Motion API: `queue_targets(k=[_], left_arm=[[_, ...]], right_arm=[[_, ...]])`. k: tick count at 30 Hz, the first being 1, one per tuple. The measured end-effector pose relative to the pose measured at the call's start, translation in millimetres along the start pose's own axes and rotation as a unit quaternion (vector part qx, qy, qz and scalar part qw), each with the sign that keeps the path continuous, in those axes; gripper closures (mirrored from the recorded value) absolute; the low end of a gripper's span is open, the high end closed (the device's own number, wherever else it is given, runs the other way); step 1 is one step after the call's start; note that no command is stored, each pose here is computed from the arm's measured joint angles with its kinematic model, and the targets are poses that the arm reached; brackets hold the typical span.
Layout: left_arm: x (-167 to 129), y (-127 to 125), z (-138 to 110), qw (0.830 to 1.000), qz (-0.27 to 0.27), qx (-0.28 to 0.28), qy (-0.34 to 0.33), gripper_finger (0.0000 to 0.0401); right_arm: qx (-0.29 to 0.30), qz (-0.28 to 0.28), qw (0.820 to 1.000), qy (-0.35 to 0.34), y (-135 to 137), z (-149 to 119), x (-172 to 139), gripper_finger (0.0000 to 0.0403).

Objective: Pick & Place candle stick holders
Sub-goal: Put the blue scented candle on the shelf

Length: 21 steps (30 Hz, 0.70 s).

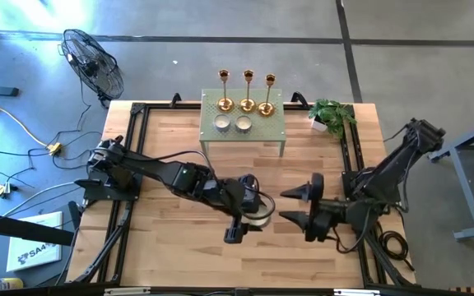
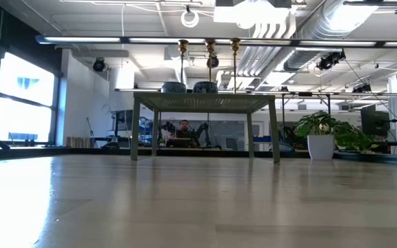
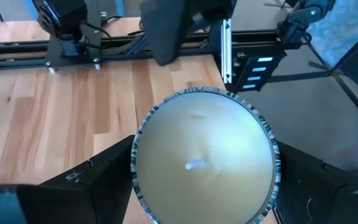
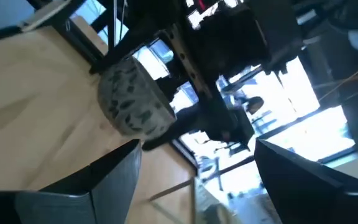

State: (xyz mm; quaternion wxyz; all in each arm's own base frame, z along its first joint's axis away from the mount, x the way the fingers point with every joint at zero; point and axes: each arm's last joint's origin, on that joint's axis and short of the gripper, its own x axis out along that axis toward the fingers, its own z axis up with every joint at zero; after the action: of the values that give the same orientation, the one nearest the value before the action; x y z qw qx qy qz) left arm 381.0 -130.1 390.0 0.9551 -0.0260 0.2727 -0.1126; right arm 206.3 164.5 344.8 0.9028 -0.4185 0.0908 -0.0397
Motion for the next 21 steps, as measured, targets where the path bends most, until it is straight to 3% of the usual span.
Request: queue_targets(k=[6,21], left_arm=[[0,0,0,1.000,0.003,0.000,0.000,0.0102],[-1,23,4,1.000,0.002,-0.025,0.002,0.0102]], right_arm=[[-0.061,-0.010,0.998,-0.007,12,7,10,0.0097],[-0.063,0.037,0.997,-0.017,15,5,15,0.0096]])
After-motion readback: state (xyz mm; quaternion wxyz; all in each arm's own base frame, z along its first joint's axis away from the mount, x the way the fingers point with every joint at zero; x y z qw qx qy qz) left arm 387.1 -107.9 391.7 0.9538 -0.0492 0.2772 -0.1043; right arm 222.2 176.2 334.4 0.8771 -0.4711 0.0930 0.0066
